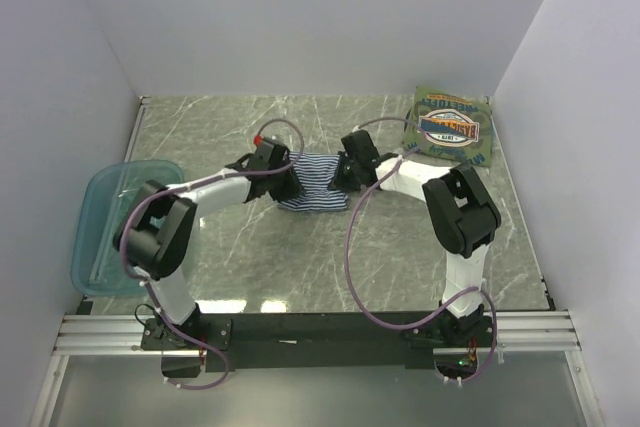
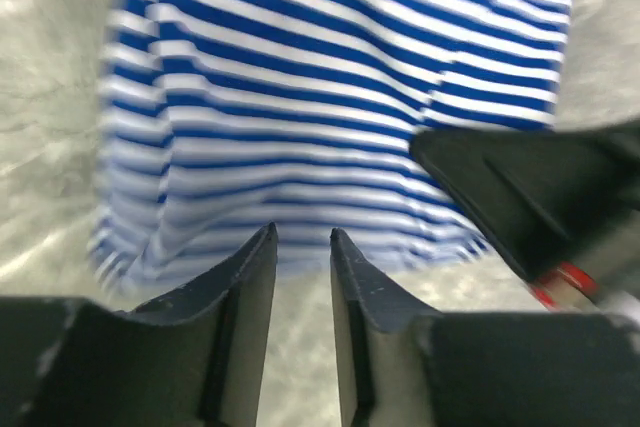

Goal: Fold and stack the tank tops

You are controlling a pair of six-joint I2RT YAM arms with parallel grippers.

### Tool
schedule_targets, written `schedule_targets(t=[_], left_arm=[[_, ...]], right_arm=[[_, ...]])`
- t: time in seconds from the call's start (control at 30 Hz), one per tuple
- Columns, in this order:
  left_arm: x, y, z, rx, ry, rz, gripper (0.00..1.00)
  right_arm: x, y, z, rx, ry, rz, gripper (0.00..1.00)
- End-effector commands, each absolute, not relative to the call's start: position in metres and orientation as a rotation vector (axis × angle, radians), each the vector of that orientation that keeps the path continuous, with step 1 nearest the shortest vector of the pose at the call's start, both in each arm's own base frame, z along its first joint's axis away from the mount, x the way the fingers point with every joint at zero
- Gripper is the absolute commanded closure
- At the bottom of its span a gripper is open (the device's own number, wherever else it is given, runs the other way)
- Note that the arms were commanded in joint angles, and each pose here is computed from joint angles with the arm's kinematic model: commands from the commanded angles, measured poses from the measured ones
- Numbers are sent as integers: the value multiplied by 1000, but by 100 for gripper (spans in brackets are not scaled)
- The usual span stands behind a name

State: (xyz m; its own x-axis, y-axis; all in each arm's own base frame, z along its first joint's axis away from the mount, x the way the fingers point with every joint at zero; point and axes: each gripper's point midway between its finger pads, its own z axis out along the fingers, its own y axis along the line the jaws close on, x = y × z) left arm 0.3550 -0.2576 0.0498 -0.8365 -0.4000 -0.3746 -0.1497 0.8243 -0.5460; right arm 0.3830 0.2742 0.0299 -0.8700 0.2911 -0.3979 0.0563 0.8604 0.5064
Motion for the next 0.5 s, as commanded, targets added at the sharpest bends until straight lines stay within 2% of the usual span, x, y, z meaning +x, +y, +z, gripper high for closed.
schedule_targets(t=[0.0, 0.13, 0.23, 0.47], left_arm=[[378, -252, 147, -358, 2350, -693, 65], [365, -241, 196, -325, 2274, -723, 64], [351, -234, 205, -298, 2262, -736, 64], [314, -217, 190, -229, 2297, -724, 65]], right_arm=[[404, 232, 60, 149, 2513, 341, 100], [430, 205, 89, 61, 2442, 118, 100], [452, 181, 109, -19, 2390, -48, 100], [508, 125, 150, -106, 2278, -386, 100]])
